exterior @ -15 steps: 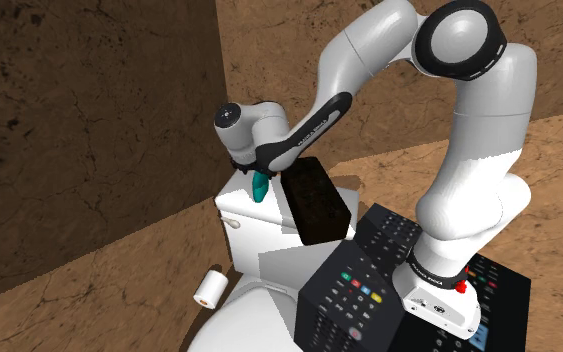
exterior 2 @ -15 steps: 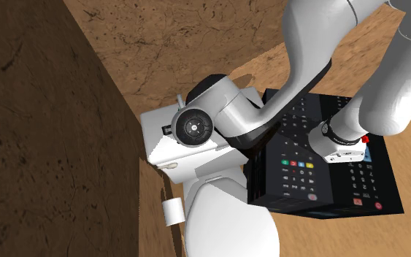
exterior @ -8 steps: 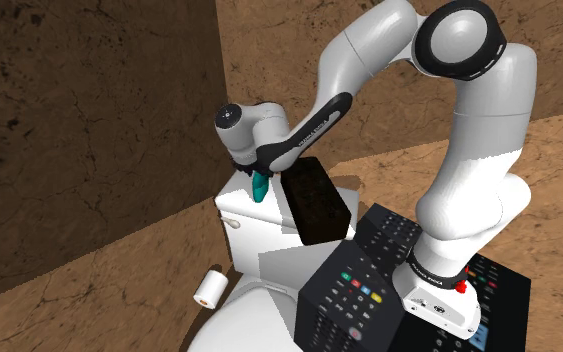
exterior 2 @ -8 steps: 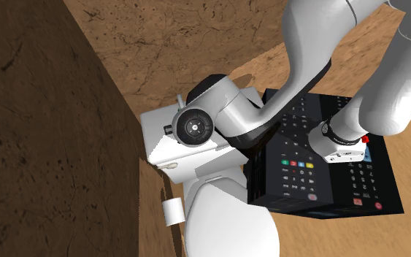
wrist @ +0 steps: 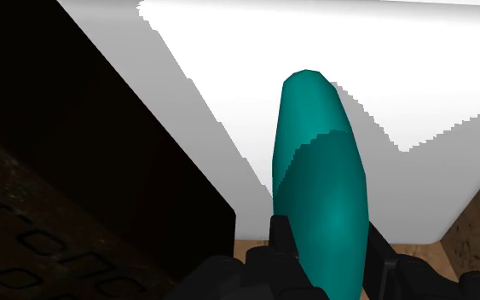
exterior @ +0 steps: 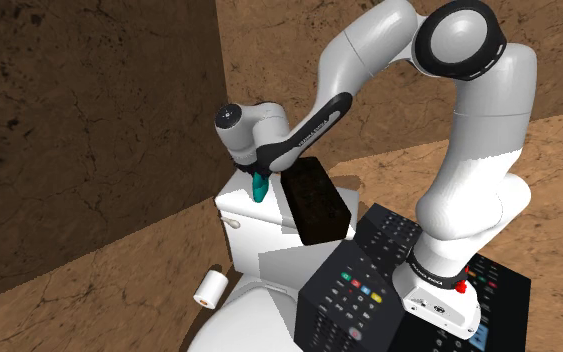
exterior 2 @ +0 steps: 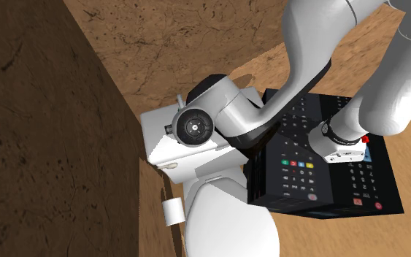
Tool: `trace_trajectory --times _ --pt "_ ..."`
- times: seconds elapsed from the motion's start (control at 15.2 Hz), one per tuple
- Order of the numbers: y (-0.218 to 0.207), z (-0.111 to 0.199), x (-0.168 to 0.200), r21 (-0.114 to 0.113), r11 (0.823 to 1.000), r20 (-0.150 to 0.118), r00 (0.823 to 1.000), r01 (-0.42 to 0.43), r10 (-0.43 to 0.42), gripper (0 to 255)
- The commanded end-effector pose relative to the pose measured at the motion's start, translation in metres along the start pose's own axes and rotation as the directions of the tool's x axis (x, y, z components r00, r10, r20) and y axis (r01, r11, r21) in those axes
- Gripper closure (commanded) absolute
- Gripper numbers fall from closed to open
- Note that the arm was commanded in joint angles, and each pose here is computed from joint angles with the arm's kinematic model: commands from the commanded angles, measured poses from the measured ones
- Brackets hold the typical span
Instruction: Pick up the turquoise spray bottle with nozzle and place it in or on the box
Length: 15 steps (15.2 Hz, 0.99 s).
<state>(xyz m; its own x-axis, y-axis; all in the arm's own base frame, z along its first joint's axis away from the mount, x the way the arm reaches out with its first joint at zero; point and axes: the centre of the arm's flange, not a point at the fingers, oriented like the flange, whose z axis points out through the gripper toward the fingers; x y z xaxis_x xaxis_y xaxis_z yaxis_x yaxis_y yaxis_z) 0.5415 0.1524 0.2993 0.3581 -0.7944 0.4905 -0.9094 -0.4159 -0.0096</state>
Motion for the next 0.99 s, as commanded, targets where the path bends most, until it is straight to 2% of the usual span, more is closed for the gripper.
trace_trajectory --times 0.0,0.92 --pt "0.0 0.0 0.0 0.0 1.0 0.0 1.0 0.0 0.0 255" --pt "-0.001 -0.064 0.036 0.0 1.0 0.0 1.0 0.0 0.0 255"
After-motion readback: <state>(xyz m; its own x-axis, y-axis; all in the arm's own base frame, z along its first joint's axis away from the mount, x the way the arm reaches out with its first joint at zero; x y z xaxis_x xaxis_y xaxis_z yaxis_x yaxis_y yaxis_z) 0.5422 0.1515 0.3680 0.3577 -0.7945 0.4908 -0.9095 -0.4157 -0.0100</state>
